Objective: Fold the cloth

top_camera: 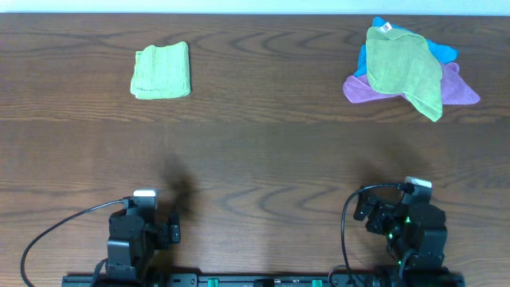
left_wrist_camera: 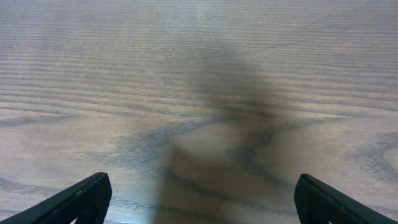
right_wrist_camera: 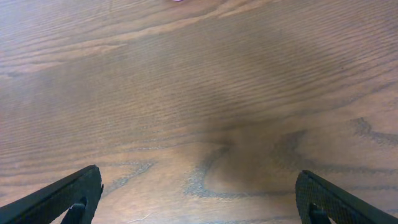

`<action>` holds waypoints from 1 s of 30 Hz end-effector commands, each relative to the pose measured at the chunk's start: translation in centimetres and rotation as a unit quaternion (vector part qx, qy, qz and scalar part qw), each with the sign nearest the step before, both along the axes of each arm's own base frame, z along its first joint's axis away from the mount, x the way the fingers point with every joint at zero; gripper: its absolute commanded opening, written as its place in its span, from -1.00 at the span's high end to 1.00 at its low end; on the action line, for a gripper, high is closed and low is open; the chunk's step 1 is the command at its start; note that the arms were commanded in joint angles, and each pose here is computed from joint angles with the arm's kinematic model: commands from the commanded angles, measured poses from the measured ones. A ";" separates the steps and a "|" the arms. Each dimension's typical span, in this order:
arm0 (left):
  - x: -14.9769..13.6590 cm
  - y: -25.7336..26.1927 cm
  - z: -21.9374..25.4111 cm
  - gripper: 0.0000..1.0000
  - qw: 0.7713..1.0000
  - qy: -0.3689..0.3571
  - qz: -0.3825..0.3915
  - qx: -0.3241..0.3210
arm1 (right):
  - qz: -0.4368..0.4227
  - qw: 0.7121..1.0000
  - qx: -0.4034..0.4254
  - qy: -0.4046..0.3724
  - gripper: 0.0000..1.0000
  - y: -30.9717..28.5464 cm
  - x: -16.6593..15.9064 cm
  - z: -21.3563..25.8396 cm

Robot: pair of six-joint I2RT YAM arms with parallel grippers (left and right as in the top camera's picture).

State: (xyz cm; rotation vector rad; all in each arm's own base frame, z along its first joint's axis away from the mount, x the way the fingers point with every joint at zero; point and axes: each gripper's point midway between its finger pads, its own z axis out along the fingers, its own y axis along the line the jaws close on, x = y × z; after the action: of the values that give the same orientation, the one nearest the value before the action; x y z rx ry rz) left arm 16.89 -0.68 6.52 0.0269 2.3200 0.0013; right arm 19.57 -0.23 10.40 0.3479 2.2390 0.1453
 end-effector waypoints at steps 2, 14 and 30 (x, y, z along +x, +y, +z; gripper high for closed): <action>-1.2 0.1 -1.4 -0.90 0.999 0.032 -0.006 0.010 | 0.008 1.000 -0.003 -0.003 -0.98 0.2 0.0 0.1; -1.2 0.1 -1.4 -0.90 0.999 0.032 -0.006 0.010 | 0.009 1.000 -0.003 -0.003 -0.98 0.2 0.0 0.1; -1.2 0.1 -1.4 -0.90 0.999 0.032 -0.006 0.010 | 0.008 1.000 -0.003 0.008 -0.99 0.2 -0.3 -0.3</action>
State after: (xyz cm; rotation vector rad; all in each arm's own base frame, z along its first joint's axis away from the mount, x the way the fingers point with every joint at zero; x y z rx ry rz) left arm 16.89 -0.68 6.51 0.0276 2.3204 0.0011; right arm 19.44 -0.23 10.25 0.3491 2.2469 0.1441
